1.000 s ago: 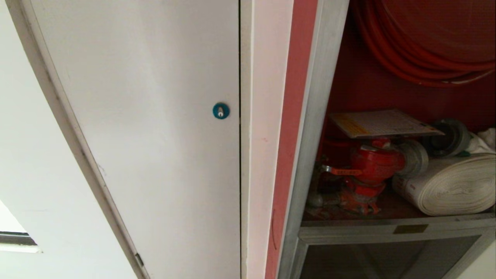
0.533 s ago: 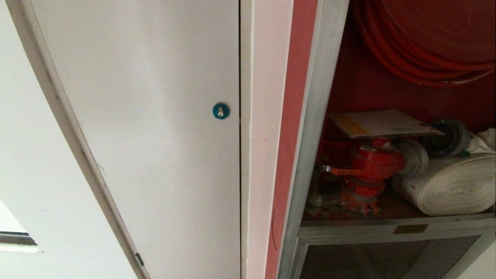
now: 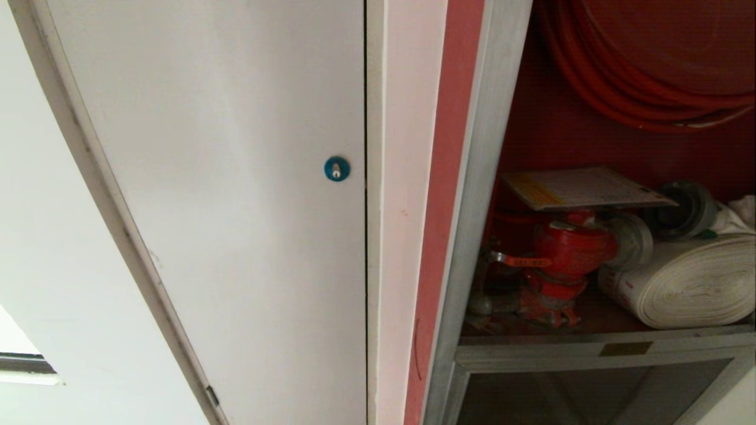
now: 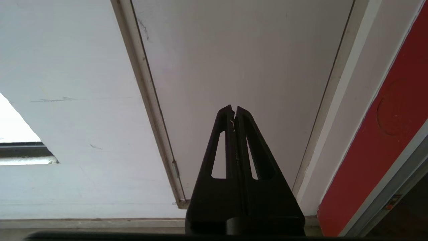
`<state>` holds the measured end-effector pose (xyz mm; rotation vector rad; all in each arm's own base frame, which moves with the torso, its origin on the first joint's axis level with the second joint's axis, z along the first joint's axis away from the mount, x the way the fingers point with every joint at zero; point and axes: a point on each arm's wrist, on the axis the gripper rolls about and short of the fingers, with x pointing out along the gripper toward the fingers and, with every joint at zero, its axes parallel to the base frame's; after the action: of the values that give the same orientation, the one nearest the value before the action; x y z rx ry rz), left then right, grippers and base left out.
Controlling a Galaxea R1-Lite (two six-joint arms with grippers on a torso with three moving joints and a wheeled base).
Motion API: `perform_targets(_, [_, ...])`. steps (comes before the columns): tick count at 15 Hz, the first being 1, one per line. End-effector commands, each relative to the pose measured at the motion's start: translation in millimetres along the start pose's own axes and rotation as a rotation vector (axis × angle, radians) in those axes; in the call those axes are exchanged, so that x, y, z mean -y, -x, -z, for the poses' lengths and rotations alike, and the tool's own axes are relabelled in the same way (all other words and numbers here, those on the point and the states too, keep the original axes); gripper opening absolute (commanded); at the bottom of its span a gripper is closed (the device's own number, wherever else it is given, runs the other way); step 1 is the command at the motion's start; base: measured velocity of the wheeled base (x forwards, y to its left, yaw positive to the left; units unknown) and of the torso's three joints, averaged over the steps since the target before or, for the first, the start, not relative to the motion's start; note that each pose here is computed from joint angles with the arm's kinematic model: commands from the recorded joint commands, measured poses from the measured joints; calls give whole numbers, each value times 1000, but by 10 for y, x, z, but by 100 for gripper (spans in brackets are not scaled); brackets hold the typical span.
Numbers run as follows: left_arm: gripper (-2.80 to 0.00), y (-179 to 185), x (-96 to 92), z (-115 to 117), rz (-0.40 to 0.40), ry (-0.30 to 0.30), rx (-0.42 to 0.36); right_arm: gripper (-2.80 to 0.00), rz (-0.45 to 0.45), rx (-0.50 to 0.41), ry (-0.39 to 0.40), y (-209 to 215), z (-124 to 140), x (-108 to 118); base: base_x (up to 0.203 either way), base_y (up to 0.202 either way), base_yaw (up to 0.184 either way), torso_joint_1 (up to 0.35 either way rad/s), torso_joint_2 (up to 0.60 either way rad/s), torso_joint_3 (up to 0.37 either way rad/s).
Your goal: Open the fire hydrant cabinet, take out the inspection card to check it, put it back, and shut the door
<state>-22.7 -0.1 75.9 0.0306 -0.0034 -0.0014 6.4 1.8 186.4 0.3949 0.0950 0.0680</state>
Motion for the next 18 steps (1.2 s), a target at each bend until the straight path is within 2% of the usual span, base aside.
perform_targets(1, [-280,-2,0,4,0,0,-2,-280,25,-90,-75,-230,-112,-31,0,0,0,0,0,0])
perform_targets(4, [-280,-2,0,4,0,0,-2,-280,33,-173,-269,-482,-257,-81,0,0,0,0,0,0])
perform_targets(8, [-280,-2,0,4,0,0,-2,-280,112,-296,-475,-900,-304,-72,0,0,0,0,0,0])
perform_targets(16, [-280,-2,0,4,0,0,-2,-280,165,-337,-665,-1207,-425,-102,0,0,0,0,0,0])
perform_targets(18, [-280,-2,0,4,0,0,-2,-280,137,-342,-711,-1223,-464,-126,0,0,0,0,0,0])
